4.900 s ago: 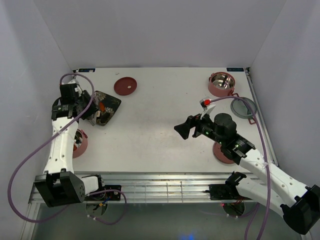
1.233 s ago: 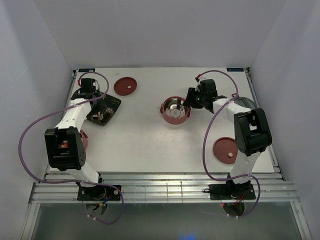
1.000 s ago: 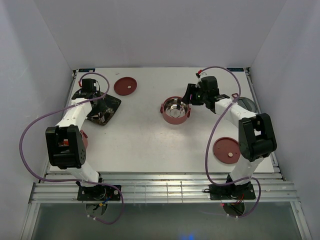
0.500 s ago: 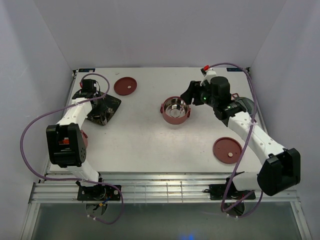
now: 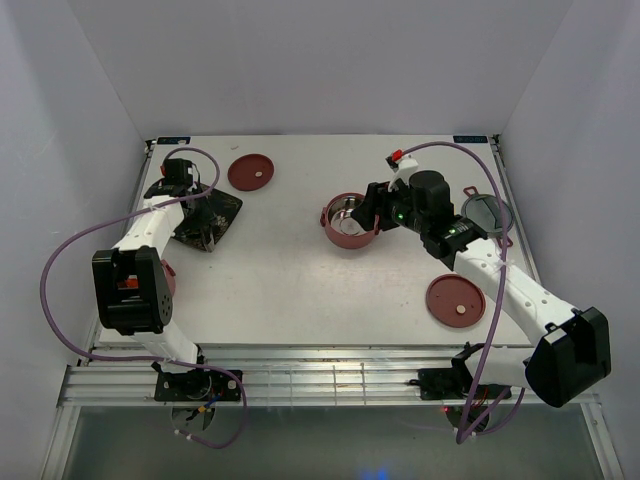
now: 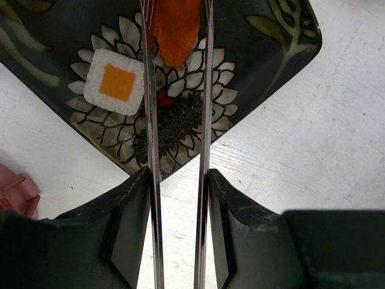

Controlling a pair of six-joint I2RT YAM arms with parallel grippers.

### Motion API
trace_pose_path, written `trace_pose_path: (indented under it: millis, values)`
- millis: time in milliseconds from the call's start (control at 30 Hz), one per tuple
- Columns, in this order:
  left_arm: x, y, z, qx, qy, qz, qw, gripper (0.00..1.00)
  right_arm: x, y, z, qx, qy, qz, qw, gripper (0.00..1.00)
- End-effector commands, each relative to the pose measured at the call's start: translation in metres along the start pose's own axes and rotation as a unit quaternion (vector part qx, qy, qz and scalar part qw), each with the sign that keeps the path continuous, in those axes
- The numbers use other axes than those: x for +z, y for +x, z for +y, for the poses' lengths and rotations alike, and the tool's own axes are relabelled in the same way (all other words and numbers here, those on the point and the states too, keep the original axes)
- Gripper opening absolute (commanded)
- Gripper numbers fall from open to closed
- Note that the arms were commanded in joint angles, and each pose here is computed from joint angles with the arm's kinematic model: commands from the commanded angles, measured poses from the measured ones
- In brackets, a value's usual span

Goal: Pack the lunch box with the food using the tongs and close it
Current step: Pick up the fake food from the plate.

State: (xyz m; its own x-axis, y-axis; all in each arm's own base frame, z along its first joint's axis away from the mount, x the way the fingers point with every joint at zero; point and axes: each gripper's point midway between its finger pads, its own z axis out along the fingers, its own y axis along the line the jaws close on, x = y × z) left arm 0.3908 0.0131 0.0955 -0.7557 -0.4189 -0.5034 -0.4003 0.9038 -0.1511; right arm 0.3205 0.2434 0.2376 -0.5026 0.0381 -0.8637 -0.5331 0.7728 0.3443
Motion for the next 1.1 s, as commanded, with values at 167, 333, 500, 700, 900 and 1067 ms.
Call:
trace_pose_path:
  millis: [167,333,500,700,900,1067]
  values:
    - [-0.013,-0.007,-0.007,0.016,0.005,-0.011,1.000,0.52,-0.005,-0.014,0.006,-0.022,-0.006,-0.032,0.999,0.65]
    - [-0.015,-0.007,-0.003,0.021,-0.011,-0.010,1.000,0.52,-0.004,-0.011,0.006,-0.023,-0.008,-0.031,0.999,0.65]
    - [-0.016,-0.006,-0.003,0.023,-0.013,-0.008,1.000,0.52,-0.005,-0.012,0.007,-0.024,-0.009,-0.034,0.999,0.65]
    - [-0.014,-0.004,-0.003,0.025,-0.012,-0.003,1.000,0.52,-0.007,-0.013,0.008,-0.025,-0.010,-0.035,0.999,0.65]
    - [-0.015,-0.005,-0.007,0.027,-0.003,-0.002,1.000,0.47,-0.011,-0.016,0.011,-0.027,-0.014,-0.041,0.999,0.65]
    - [-0.026,-0.014,-0.011,0.025,0.007,-0.019,0.999,0.41,-0.018,-0.015,0.015,-0.028,-0.018,-0.042,0.999,0.65]
